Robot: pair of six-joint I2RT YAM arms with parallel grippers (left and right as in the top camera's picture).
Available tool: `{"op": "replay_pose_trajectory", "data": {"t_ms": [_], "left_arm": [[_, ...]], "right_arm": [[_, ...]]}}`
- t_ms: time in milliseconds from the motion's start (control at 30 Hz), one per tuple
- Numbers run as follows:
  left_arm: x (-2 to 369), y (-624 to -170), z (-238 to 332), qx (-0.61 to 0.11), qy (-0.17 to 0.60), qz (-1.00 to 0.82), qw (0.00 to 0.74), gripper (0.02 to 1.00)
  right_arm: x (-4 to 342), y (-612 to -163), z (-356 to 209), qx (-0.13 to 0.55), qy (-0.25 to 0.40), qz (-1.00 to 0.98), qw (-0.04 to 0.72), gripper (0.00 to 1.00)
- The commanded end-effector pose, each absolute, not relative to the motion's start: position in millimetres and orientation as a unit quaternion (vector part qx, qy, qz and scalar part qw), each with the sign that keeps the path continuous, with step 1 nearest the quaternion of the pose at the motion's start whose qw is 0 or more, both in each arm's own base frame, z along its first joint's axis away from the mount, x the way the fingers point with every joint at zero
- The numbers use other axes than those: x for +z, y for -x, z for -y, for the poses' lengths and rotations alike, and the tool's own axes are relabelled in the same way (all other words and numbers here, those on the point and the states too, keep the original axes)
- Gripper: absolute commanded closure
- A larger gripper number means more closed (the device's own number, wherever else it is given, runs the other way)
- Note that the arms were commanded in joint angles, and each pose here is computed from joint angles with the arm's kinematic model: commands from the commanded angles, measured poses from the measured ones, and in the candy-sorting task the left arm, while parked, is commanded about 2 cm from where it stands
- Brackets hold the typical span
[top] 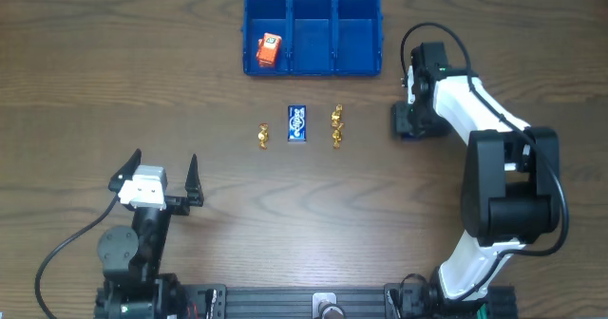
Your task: Sort Candies Into Trays
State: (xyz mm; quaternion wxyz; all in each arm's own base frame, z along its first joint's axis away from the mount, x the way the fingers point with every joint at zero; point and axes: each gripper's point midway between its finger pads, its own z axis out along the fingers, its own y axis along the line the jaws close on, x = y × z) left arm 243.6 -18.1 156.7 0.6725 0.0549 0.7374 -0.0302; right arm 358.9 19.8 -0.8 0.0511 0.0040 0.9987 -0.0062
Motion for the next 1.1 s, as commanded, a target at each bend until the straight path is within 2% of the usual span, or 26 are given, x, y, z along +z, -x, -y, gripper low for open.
{"op": "replay_pose_trajectory", "data": {"t_ms": [33, 133, 267, 367, 567, 667, 800, 933, 1100], "left_arm": [[140.5, -243.1, 19.0, -0.028, -0.062, -0.752, 0.656, 0.020], [140.5, -243.1, 19.0, -0.028, -0.062, -0.752, 0.656, 0.020], [140.5, -243.1, 19.0, -0.028, -0.062, -0.752, 0.656, 0.020], [140.5, -243.1, 19.0, -0.028, -0.062, -0.752, 0.656, 0.020], [140.5, -243.1, 19.0, -0.028, -0.062, -0.752, 0.656, 0.020], [140.5, -243.1, 19.0, -0.028, -0.062, -0.752, 0.656, 0.020], [140.5, -243.1, 19.0, -0.028, -0.062, -0.752, 0.656, 0.020], [140.5, -243.1, 19.0, -0.028, -0.062, -0.752, 0.656, 0.020], [140.5, -243.1, 19.0, -0.028, -0.062, -0.752, 0.656, 0.020]], "right_arm": [[-3.4, -357.9, -19.4, -0.007, -0.006, -0.999, 0.048, 0.575], [-3.3, -358.1, -19.9, -0.007, -0.005, -0.999, 0.048, 0.717], [0.6, -360.9, -26.6, -0.006, 0.002, -0.999, 0.054, 0.779], [20.7, -373.4, -38.7, -0.003, 0.004, -0.996, 0.085, 0.801], [133.7, -437.3, -99.2, -0.005, 0.029, -0.970, 0.243, 0.805], [186.6, -460.6, -131.5, -0.012, 0.043, -0.947, 0.319, 0.866], [231.4, -483.7, -164.7, -0.008, 0.045, -0.915, 0.401, 0.890], [227.5, -502.4, -195.2, 0.012, 0.054, -0.899, 0.434, 0.888], [179.6, -523.0, -217.9, 0.012, 0.065, -0.903, 0.425, 0.888]]}}
